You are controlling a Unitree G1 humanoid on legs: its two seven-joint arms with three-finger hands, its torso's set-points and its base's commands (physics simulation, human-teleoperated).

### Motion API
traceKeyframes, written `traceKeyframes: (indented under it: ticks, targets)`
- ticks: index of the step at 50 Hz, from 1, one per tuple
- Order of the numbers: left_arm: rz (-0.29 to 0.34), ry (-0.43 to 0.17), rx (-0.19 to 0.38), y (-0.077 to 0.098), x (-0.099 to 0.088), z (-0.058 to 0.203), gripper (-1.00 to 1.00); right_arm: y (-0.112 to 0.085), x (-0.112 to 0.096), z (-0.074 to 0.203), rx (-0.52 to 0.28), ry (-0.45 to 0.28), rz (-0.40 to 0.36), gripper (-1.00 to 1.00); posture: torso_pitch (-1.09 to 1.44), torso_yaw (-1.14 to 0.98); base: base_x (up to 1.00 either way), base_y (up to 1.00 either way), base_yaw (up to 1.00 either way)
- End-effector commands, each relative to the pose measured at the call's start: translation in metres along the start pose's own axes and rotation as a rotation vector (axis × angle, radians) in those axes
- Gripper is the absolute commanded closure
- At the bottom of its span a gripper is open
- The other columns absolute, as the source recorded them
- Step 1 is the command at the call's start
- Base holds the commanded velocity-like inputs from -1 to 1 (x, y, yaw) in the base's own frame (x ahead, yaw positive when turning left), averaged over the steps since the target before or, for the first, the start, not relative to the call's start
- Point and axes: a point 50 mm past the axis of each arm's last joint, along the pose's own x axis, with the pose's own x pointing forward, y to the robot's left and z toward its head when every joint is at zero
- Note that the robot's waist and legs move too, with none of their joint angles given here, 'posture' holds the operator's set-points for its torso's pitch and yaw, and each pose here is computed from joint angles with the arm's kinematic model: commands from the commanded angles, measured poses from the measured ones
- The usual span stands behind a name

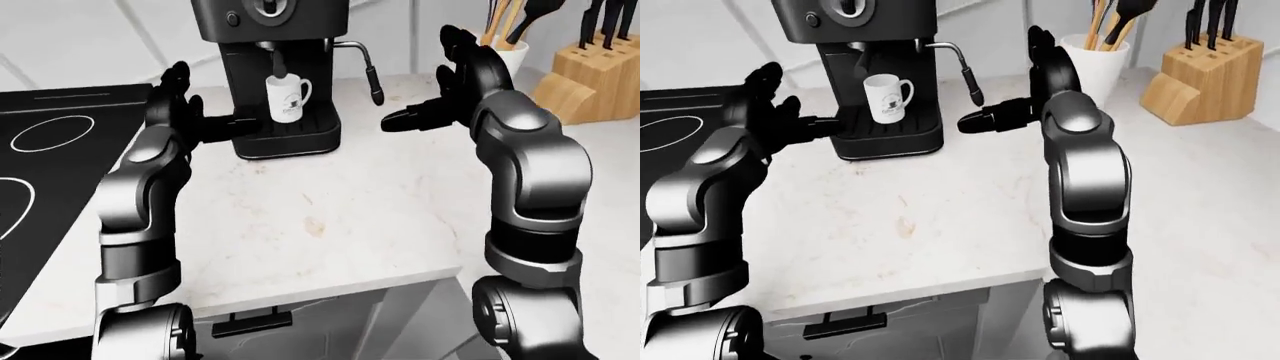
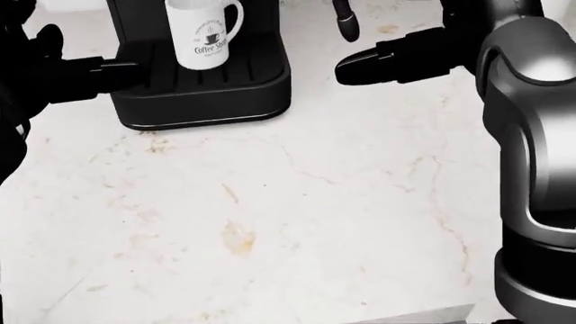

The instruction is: Press the button on the coffee machine to serve coffee.

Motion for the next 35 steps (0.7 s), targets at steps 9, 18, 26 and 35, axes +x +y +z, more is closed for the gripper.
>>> traceKeyframes:
  ticks: [9, 18, 26, 35]
  targets:
    - [-0.015, -0.106, 0.0, -0.0039, -0.0032, 0.0236, -1.0, -0.0051, -0.003, 0.0105, 0.006, -0.071, -0.028, -1.0, 0.0, 0.0, 0.0, 0.0, 0.0]
    - [-0.014, -0.106, 0.0, -0.0035, -0.0036, 0.024, -1.0, -0.0051, -0.0028, 0.0107, 0.017, -0.078, -0.025, -1.0, 0.0, 0.0, 0.0, 0.0, 0.0]
    - [-0.016, -0.102, 0.001, -0.0033, -0.0025, 0.0208, -1.0, -0.0052, -0.0007, 0.0085, 0.021, -0.076, -0.027, -1.0, 0.0, 0.0, 0.0, 0.0, 0.0]
    - [-0.015, -0.088, -0.004, -0.0033, -0.0013, 0.0201, -1.0, -0.0065, -0.0007, 0.0111, 0.026, -0.079, -0.028, -1.0, -0.04, 0.0, 0.0, 0.0, 0.0]
